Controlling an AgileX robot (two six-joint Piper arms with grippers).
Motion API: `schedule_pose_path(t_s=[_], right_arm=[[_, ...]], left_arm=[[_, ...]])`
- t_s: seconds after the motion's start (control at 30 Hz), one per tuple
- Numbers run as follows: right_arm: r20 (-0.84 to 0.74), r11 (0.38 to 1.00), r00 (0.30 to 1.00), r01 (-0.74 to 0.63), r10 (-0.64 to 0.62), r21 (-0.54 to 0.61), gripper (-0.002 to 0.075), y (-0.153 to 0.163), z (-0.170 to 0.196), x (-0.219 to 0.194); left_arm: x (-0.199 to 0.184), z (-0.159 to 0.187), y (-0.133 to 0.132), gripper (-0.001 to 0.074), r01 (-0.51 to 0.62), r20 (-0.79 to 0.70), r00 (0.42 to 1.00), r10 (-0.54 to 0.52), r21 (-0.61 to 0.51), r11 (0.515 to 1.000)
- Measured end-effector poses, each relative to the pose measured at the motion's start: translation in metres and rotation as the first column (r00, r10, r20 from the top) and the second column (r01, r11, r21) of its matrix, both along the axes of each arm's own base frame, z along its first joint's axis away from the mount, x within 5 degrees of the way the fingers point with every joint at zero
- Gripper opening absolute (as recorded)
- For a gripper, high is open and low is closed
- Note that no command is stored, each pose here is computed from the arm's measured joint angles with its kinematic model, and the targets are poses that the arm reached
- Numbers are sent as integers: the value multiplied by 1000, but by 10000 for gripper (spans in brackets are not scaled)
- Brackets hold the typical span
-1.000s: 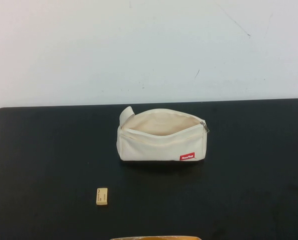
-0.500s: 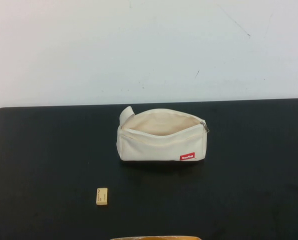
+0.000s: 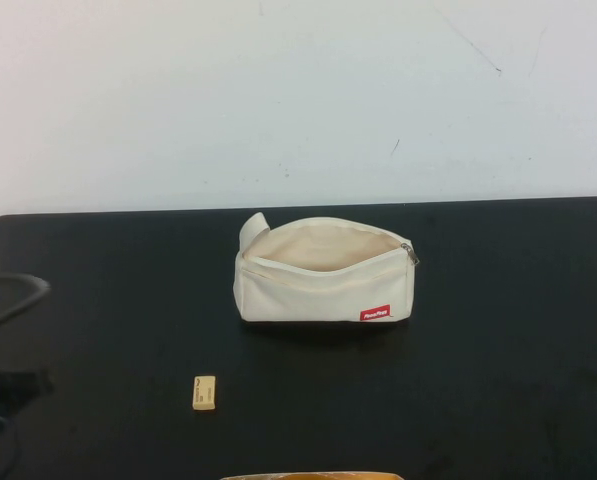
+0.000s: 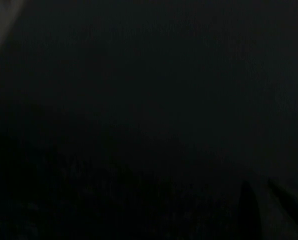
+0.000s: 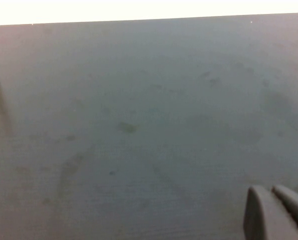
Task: Put eraser into pencil case
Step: Pick up the eraser from the table
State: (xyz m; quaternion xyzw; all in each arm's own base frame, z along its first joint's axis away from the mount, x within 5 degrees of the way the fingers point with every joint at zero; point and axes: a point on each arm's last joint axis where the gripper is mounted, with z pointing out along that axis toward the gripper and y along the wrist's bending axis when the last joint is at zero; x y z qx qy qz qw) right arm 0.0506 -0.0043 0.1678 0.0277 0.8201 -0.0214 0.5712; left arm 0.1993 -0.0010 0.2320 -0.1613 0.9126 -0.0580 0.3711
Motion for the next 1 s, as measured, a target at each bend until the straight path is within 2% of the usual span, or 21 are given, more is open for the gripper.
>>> schedule_pose_path(t_s=[0.1,0.23,0.37,0.53,0.6,0.8,0.87,1.0], right_arm=[[0,1000,1000,0,0,0,-1,0,0,0],[0,1000,1000,0,0,0,-1,0,0,0],[0,1000,1000,0,0,0,-1,0,0,0],[0,1000,1000,0,0,0,-1,0,0,0],[0,1000,1000,0,0,0,-1,0,0,0],[0,1000,1000,0,0,0,-1,0,0,0],[0,1000,1000,0,0,0,-1,0,0,0],[0,1000,1000,0,0,0,-1,0,0,0]], left_arm=[[15,-19,-3,-1,10,-148,989,-12,-17,1000],[38,-20,-22,-1,139,-294,946,-138,-19,990],[65,-11,-57,-1,273,-356,896,-267,-33,961],[90,-10,-102,19,368,-374,855,-359,-52,929],[96,-17,-115,77,384,-391,840,-376,-63,921],[116,-49,-132,386,380,-487,788,-376,-96,920],[121,-58,-134,428,377,-514,773,-371,-97,921],[130,-73,-137,441,374,-547,754,-364,-98,922]])
